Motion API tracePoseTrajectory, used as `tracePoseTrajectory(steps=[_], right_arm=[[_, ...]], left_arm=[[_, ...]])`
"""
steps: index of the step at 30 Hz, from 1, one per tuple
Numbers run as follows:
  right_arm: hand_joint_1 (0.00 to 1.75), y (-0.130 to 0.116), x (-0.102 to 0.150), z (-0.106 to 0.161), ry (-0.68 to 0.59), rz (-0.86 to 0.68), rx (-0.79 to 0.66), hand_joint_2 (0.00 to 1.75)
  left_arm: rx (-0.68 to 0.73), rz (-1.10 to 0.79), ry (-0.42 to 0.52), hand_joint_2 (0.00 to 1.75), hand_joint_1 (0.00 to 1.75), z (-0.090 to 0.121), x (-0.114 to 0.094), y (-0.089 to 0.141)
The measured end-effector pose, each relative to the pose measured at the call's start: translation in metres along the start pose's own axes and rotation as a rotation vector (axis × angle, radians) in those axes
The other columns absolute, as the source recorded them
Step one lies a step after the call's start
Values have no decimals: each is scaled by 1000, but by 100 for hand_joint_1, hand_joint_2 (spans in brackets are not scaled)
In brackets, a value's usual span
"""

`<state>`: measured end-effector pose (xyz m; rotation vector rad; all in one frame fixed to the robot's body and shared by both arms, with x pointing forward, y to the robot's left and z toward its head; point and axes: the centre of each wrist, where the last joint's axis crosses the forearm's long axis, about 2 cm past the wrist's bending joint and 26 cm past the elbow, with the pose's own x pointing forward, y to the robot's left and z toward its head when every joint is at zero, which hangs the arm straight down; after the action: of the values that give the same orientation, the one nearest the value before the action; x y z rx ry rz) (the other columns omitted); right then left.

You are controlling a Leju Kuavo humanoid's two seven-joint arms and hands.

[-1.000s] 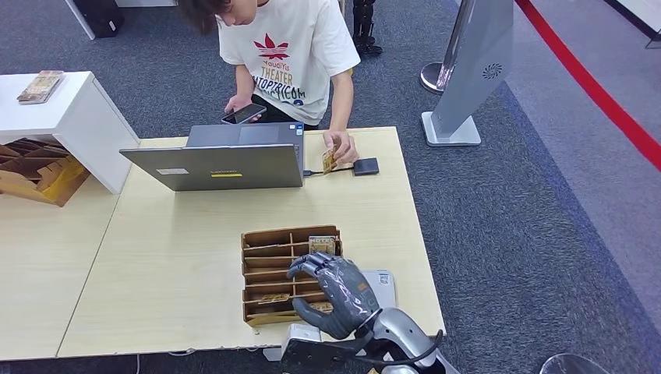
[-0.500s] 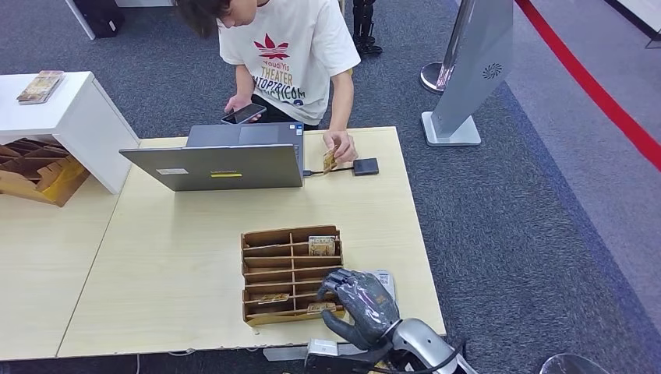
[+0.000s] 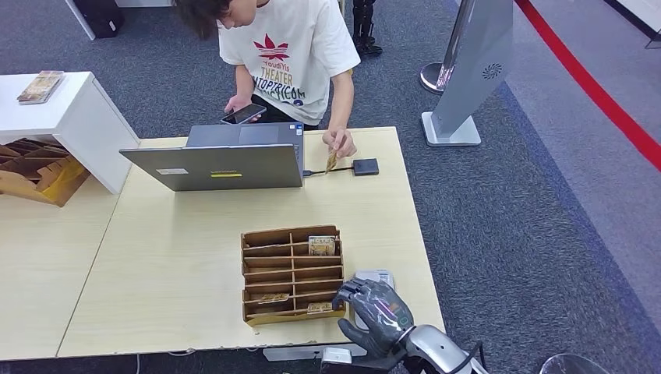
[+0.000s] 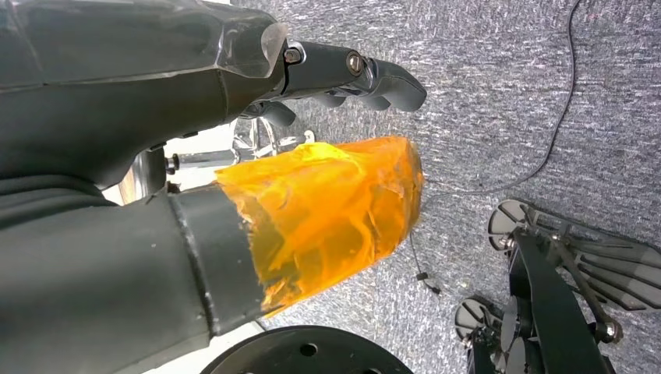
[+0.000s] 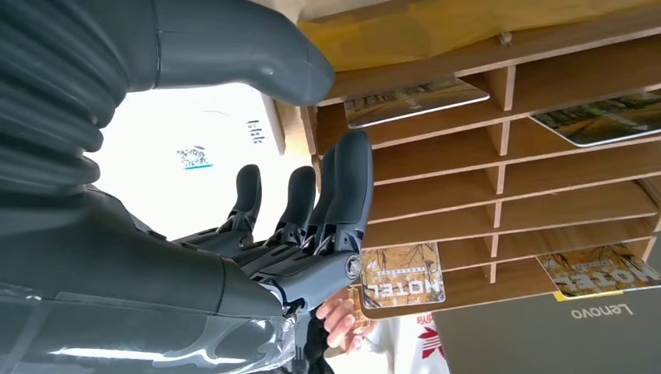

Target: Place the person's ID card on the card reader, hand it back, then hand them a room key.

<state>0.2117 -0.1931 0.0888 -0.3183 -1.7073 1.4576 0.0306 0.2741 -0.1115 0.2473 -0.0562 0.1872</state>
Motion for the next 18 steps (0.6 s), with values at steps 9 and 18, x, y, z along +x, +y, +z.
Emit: tracePoseTrajectory(steps=[9, 18], right_arm=[[89, 0, 1, 0, -19, -10, 17, 175], [88, 0, 5, -3, -43, -31, 12, 175]], left_arm=[[0, -3, 2, 0, 0, 0, -1, 0], [-4, -10, -2, 0, 0, 0, -1, -1]])
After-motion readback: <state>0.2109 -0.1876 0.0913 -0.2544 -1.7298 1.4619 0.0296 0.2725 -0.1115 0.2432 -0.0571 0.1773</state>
